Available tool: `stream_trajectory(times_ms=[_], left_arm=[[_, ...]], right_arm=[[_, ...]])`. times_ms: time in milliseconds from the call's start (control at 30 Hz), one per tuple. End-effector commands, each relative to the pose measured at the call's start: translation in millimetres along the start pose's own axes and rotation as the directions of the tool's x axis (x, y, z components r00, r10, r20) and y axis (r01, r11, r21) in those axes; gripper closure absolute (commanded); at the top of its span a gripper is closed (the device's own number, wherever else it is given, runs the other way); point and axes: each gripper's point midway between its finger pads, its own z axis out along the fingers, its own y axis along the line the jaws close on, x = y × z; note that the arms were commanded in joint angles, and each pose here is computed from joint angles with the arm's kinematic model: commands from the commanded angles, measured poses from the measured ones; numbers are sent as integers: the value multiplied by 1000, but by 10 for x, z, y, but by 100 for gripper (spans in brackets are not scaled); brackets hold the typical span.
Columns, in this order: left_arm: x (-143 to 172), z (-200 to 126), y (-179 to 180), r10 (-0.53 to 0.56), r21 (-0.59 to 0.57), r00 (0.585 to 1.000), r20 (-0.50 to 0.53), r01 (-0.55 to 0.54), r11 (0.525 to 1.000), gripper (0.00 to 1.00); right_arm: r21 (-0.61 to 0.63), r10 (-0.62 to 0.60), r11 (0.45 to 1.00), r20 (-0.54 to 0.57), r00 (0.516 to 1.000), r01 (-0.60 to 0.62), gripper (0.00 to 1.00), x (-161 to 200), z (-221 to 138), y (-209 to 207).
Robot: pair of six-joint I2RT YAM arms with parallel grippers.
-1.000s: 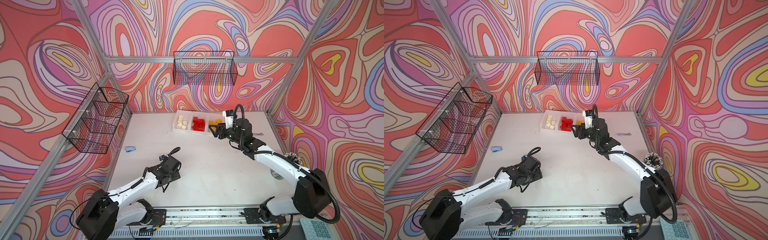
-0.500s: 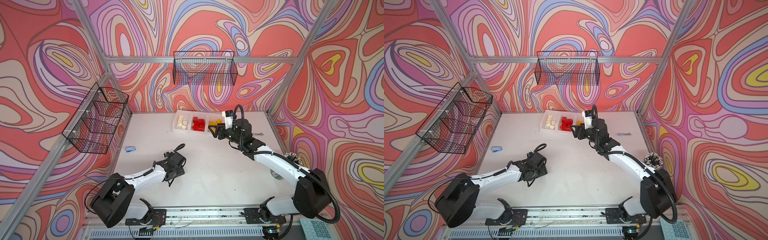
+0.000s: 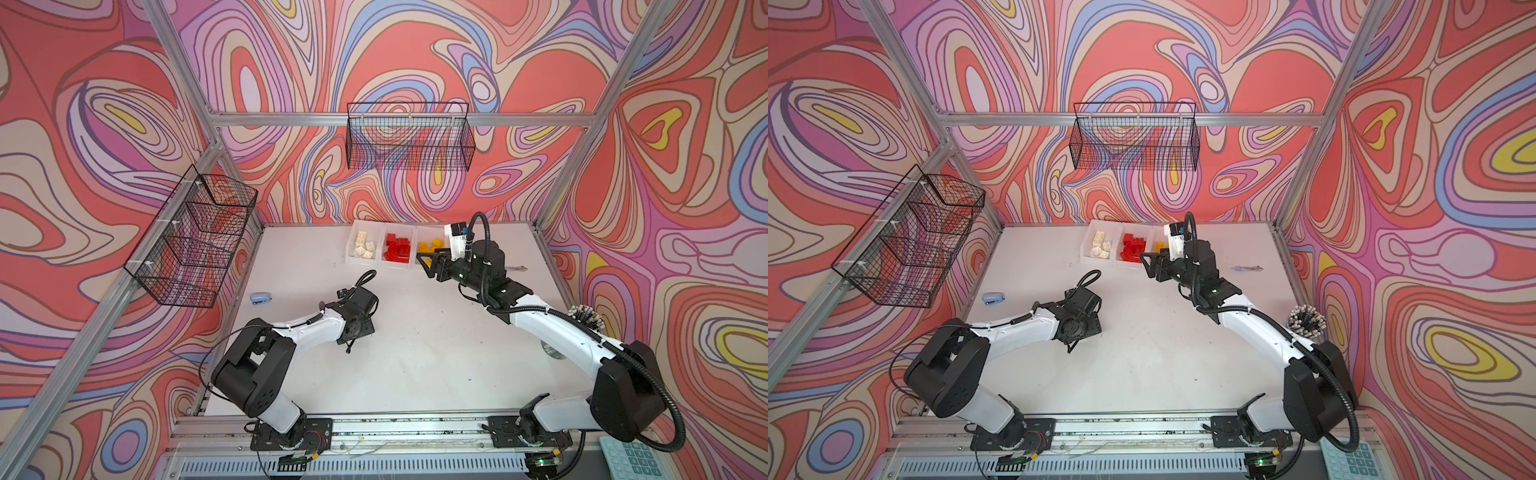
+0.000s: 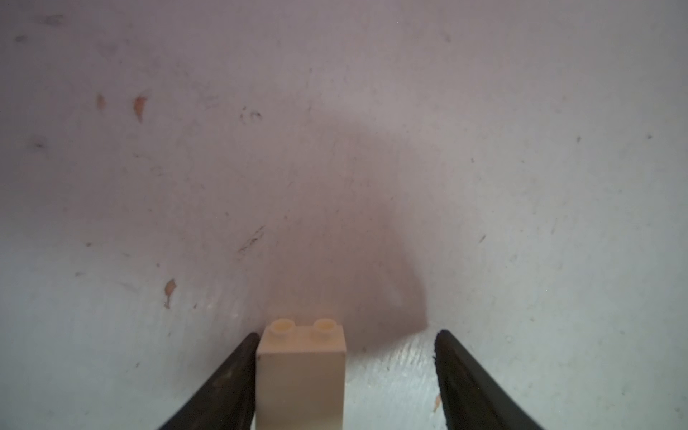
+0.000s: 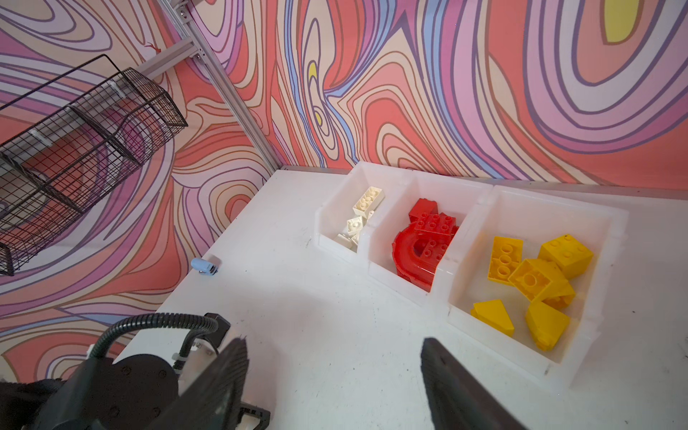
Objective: Sort the legos into containers by color
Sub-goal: Pick up the lego from the center of the table.
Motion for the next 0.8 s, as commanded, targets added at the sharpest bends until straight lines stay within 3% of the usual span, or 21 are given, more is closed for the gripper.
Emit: stream_trajectory(times_ms=[0, 233, 500, 767], left_arm=[[33, 26, 11, 50, -25, 998, -33, -50, 998, 32], [162, -4, 283, 149, -129, 986, -69, -157, 979, 35], [183, 1, 286, 193, -175, 976, -105, -209, 962, 48], [159, -37, 238, 203, -168, 975, -95, -217, 962, 68]], right_arm=[[-20, -10, 1000, 21, 1000, 10, 23, -59, -10, 57], [-22, -11, 1000, 18, 1000, 11, 23, -32, -16, 61], [-31, -1, 1000, 11, 1000, 2, 23, -18, 24, 65], [-25, -8, 1000, 11, 1000, 8, 23, -2, -8, 69]])
